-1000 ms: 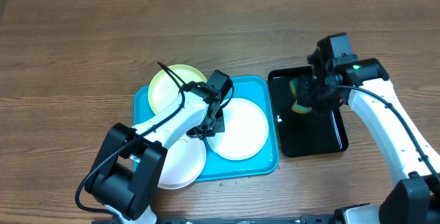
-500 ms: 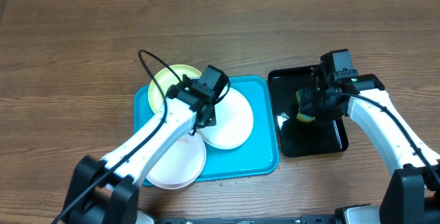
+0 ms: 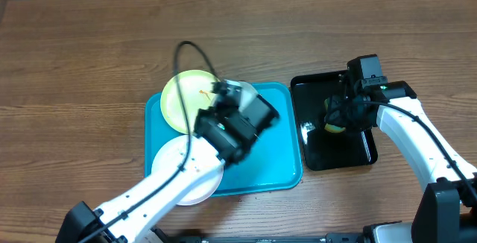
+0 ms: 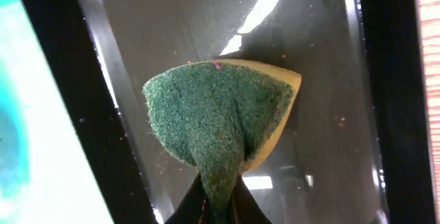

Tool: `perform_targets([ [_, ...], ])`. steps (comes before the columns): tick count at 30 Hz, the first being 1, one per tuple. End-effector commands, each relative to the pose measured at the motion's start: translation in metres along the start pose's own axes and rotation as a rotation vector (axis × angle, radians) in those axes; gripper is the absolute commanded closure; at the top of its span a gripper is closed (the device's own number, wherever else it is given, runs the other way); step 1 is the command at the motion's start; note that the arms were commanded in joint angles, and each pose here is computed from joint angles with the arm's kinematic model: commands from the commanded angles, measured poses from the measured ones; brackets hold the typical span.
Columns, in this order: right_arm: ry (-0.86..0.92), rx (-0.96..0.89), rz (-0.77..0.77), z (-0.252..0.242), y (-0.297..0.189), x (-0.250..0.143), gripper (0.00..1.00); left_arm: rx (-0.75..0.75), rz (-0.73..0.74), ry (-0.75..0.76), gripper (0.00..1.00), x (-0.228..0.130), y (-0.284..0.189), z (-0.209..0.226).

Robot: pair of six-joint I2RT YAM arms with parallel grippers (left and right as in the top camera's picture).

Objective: Clean dirty plates on tray and stack at the side

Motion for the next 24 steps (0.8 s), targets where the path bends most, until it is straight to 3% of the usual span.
perform_targets([
  [1,0.007,-0.051,-0.018,-0.008,0.003,0.001,0.94,0.287,-0.219,0.055,0.96,0.023,-0.04,0.019],
  [4,0.007,-0.057,-0.018,-0.009,0.003,0.001,0.94,0.365,-0.295,0.069,0.96,0.027,-0.056,0.018],
  [9,0.006,-0.058,-0.027,-0.011,0.01,0.0,0.94,0.337,-0.306,0.064,0.96,0.027,-0.058,0.013],
  [14,0.004,-0.058,-0.068,-0.019,0.031,-0.005,0.94,0.193,-0.272,0.04,0.96,0.025,-0.053,-0.004],
  [17,0.002,-0.046,-0.088,-0.022,0.041,-0.008,0.92,0.032,-0.241,0.005,0.96,0.025,-0.049,-0.023],
  [20,0.003,-0.048,-0.084,-0.026,0.047,-0.013,0.79,-0.145,-0.182,-0.027,0.96,0.022,-0.043,-0.04],
  [24,0.003,-0.051,-0.078,-0.03,0.052,-0.018,0.36,-0.341,-0.03,-0.132,0.96,0.01,-0.027,-0.054],
])
Point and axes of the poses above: each gripper's point midway between its finger pads, its own y axis out along the fingers, its own z axis along the line the jaws close on, x = y × z, the point moved 5 cm from there along -y, back along the fingers, and after that the axes turned 13 degrees about y, right-handed, at the moved point
